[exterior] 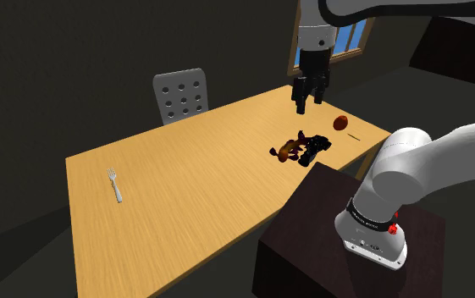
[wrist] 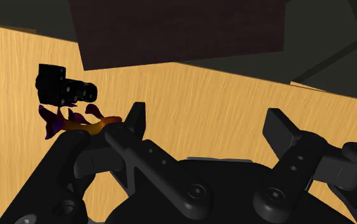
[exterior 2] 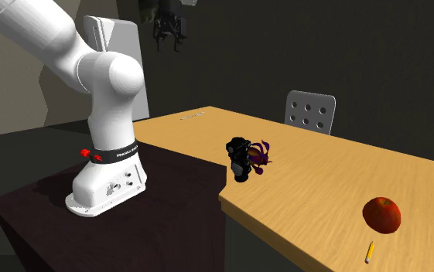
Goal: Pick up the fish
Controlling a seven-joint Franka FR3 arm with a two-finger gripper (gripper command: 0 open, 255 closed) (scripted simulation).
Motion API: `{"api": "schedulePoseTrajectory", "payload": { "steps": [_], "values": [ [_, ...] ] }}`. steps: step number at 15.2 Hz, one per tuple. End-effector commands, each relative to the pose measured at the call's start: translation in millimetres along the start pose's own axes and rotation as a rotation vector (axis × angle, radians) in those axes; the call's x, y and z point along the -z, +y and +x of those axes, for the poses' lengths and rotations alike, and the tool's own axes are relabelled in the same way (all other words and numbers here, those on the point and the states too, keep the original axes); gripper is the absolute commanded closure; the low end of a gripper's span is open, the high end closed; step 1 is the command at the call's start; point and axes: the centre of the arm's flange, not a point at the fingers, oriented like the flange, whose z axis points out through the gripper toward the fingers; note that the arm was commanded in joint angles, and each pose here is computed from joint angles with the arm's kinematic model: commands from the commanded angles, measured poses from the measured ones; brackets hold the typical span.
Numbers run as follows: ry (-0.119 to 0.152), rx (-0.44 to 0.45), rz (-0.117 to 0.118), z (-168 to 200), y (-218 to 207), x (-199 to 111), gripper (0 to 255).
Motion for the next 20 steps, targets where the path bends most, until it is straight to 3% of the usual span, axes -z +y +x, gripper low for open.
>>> {"api": "schedulePoseTrajectory", "payload": {
  "steps": [1, 20],
  "values": [
    [0.0, 0.0, 0.0, 0, 0, 0, 0],
    [0.053, 0.404, -0.094, 64, 154, -171, 0]
  ]
}}
